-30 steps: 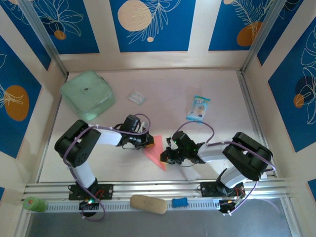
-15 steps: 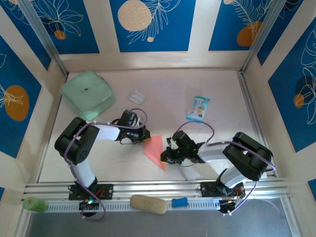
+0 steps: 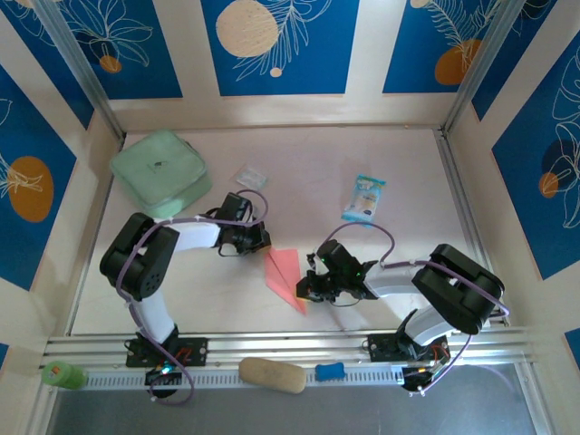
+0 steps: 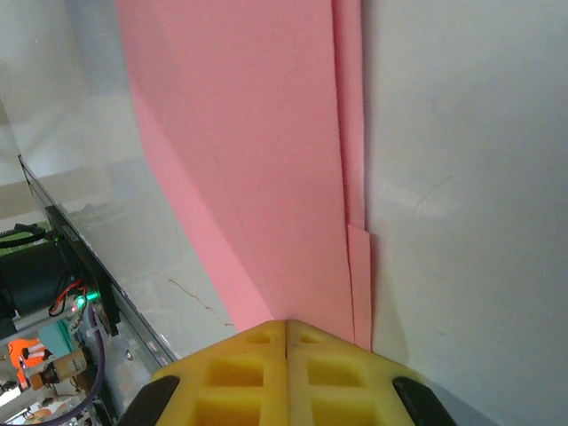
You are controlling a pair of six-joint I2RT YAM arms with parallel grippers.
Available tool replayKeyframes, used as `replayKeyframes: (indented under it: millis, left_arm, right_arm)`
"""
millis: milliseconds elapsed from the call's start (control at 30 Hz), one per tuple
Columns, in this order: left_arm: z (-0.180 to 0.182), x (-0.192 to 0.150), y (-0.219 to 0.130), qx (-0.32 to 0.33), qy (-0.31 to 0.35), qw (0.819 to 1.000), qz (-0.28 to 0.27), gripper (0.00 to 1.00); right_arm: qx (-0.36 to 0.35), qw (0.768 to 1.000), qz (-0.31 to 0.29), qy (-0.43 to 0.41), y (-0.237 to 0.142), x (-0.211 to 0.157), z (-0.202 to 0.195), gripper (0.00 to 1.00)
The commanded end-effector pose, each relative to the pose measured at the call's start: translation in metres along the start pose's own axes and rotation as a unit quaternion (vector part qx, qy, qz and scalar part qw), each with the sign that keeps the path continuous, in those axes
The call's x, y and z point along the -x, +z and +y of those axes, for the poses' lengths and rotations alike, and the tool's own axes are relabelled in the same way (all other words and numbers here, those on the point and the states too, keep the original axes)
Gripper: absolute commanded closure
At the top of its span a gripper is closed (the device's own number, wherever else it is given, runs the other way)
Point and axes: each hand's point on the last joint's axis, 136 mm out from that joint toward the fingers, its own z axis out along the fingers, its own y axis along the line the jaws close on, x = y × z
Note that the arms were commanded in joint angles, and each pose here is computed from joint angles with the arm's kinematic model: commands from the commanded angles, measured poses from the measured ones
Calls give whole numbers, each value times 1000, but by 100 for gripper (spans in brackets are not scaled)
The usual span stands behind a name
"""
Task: Fold a paper plane with a square sheet of paper (pick it up from the middle)
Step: Perform the fourth fold on the wing at the bottom-center of the table.
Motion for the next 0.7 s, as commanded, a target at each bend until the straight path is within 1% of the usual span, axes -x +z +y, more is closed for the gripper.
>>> replayKeyframes:
  millis: [0,67,100,167,267,367,533,667]
  left_arm:
    - [-6,6,-20,5,3,1000,-22,98]
    - [-12,5,-29,-3,-2,999,-36,97]
    - [-19,4,-33,-18,-2,999,-43,97]
    - [-30,-4,-37,-35,4,998,-45,97]
    - [-41,-23,-33,-49,25,998,-29,96]
    - [-49,-42,-21,-64,42,997,-5,96]
    - [-43,-63,4,-63,46,997,29,96]
    - [-19,-69,18,-28,28,998,43,97]
  right_arm:
    - [-76,995,45,42,-1,-27,-43,99]
    - [-76,995,46,41,-1,-26,-43,99]
    - [-77,995,46,41,0,-25,-42,99]
    - [-77,995,46,42,0,-24,-42,99]
    - [-78,995,45,42,0,-23,-42,99]
    - [-78,995,43,43,-1,-23,-41,99]
    - [-77,995,39,42,-3,-22,-41,99]
    - [-68,996,34,37,-5,-18,-32,99]
